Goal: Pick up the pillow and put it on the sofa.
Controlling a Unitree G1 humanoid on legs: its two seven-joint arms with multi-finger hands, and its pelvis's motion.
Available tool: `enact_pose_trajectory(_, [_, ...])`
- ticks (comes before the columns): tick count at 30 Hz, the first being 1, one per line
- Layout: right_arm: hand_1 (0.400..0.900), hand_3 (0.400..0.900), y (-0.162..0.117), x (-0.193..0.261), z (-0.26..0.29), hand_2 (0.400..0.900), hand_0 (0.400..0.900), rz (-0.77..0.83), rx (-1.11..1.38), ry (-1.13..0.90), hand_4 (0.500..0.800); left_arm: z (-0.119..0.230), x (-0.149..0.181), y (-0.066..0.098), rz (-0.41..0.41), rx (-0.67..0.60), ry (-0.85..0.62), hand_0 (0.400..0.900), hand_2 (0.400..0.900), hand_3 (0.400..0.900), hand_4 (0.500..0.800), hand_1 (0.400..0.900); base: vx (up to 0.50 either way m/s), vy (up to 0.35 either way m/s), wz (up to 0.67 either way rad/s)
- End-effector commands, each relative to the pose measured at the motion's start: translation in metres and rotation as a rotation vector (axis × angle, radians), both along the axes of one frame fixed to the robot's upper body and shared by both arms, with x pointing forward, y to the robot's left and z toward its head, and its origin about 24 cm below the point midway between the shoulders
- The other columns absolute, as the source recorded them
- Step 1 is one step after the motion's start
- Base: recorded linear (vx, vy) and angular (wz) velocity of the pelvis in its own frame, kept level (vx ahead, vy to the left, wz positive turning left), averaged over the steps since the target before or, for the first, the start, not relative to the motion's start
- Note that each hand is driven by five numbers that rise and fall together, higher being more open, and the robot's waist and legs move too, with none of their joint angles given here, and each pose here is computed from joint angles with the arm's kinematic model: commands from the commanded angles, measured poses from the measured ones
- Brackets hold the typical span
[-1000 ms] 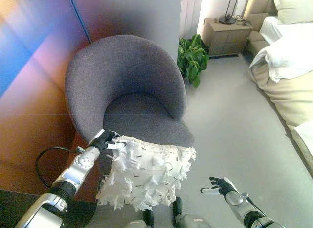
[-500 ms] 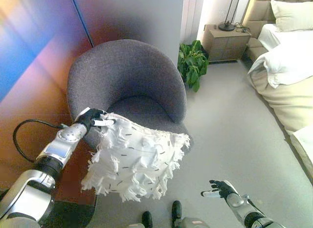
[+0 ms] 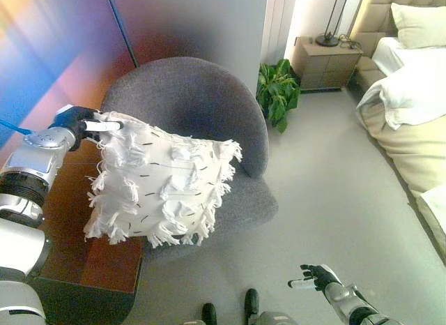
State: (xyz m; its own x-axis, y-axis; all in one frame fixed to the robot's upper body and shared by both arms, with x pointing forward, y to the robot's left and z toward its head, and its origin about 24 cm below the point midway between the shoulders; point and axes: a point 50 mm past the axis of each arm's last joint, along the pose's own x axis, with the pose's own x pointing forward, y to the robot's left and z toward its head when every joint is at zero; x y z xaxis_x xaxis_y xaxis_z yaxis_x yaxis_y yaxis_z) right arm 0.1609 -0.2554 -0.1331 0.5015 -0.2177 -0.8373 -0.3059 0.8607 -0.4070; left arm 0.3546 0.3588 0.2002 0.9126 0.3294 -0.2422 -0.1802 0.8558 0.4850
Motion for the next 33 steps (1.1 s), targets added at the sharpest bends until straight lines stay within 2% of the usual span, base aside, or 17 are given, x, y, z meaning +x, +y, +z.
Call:
enact_pose_trajectory(1, [0.900,0.900,-0.029,-0.024,0.000,0.900,0.900,-0.006,-0.108,0.055,0.800,0.095,-0.012,0.025,0.144,0.023,-0.283,0.400,0.400,0.400,0.500,0.400,0.075,0.019,-0.01])
enact_pose_trajectory(2, [0.900,0.900,-0.029,-0.025,0.000,0.900,0.900,-0.002,-0.109,0.054,0.800,0.091,-0.012,0.026,0.154,0.012,-0.274,0.629,0.629,0.629,0.638,0.629,0.066,0.020,-0.01])
enact_pose_trajectory(3, [0.900,0.900,-0.029,-0.025,0.000,0.900,0.900,0.000,-0.110,0.054,0.800,0.089,-0.011,0.025,0.152,0.013,-0.265,0.900,0.900,0.900,0.800,0.900,0.059,0.021,-0.01])
enact_pose_trajectory(8, [0.900,0.900,-0.028,-0.025,0.000,0.900,0.900,0.011,-0.111,0.038,0.800,0.081,-0.006,0.022,0.173,0.038,-0.246,0.900,0.900,0.900,0.800,0.900,0.028,0.018,-0.02])
enact_pose_trajectory(14, [0.900,0.900,-0.029,-0.021,0.003,0.900,0.900,0.011,-0.108,0.015,0.800,0.087,-0.002,0.015,0.186,0.072,-0.293,0.900,0.900,0.900,0.800,0.900,0.000,0.000,0.00])
enact_pose_trajectory(22, [0.900,0.900,-0.026,-0.021,0.002,0.900,0.900,0.014,-0.099,0.013,0.800,0.091,-0.002,0.015,0.212,0.107,-0.312,0.900,0.900,0.900,0.800,0.900,0.024,0.005,0.00])
enact_pose_trajectory(24, [0.900,0.900,-0.026,-0.022,0.001,0.900,0.900,0.017,-0.098,0.016,0.800,0.094,-0.002,0.015,0.198,0.109,-0.338,0.900,0.900,0.900,0.800,0.900,0.032,0.011,0.01])
enact_pose_trajectory(29, [0.900,0.900,-0.024,-0.025,-0.001,0.900,0.900,0.017,-0.094,0.023,0.800,0.097,0.000,0.008,0.187,0.040,-0.379,0.900,0.900,0.900,0.800,0.900,0.000,0.000,0.00])
enact_pose_trajectory(31, [0.900,0.900,-0.023,-0.026,-0.001,0.900,0.900,0.020,-0.091,0.024,0.800,0.095,0.002,0.006,0.155,0.030,-0.377,0.900,0.900,0.900,0.800,0.900,0.000,0.000,0.00])
enact_pose_trajectory(33, [0.900,0.900,-0.023,-0.025,-0.001,0.900,0.900,0.017,-0.087,0.022,0.800,0.093,0.004,0.000,0.119,-0.044,-0.393,0.900,0.900,0.900,0.800,0.900,0.000,0.000,0.00])
